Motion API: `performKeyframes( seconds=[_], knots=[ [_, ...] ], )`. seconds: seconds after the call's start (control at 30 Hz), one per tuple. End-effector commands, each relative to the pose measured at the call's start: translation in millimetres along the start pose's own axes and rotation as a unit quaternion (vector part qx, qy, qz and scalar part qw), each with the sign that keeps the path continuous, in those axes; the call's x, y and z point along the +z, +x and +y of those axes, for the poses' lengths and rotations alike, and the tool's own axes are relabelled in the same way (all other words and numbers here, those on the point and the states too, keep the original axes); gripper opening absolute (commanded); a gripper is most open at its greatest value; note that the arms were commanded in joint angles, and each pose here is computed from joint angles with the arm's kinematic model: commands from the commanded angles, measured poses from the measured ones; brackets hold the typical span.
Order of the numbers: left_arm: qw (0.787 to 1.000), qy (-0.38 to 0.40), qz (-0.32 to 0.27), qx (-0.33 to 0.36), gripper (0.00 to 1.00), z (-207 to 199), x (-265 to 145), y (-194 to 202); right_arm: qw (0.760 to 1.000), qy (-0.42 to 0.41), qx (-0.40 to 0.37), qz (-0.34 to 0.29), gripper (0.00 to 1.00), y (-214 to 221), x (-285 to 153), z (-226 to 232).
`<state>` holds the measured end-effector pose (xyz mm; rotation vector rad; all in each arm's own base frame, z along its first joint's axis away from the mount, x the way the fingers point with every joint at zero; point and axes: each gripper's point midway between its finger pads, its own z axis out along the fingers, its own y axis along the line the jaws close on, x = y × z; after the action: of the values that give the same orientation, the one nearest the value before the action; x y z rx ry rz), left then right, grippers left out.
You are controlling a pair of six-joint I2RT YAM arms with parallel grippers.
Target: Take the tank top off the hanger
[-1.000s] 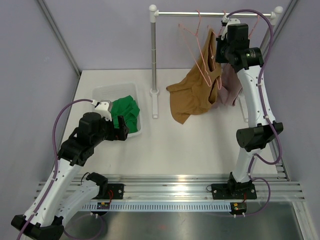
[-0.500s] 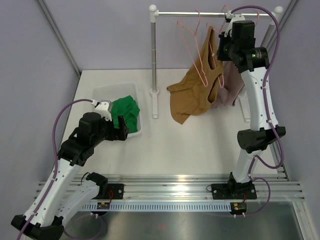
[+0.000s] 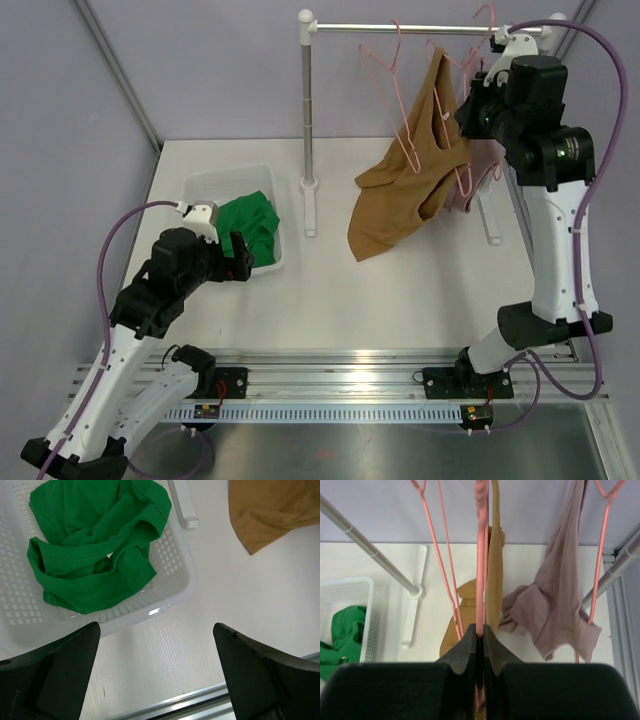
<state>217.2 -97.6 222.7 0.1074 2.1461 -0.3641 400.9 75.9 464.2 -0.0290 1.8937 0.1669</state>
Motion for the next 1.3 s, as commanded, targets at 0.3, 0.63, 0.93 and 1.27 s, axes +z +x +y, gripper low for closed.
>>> performKeyframes(
  seconds=[0.3, 0.63, 0.93, 1.27],
  knots=[
    [0.987, 0.056, -0.141, -0.049, 0.99, -27, -41, -78, 0.993, -0.109, 0.027, -0.02, 0.0, 65, -153, 22],
    [0.948, 0.229, -0.214, -0.045, 0.99, -120, -65, -153, 0.962, -0.272, 0.019, 0.015, 0.0, 147, -245, 62],
    [0.917, 0.312, -0.246, 0.028, 0.99, -216, -65, -142, 0.923, -0.382, 0.038, 0.027, 0.0, 166, -260, 93],
    [0.93, 0.268, -0.231, 0.102, 0.93, -263, -23, -125, 0.896, -0.437, 0.069, 0.037, 0.0, 160, -259, 111]
  ],
)
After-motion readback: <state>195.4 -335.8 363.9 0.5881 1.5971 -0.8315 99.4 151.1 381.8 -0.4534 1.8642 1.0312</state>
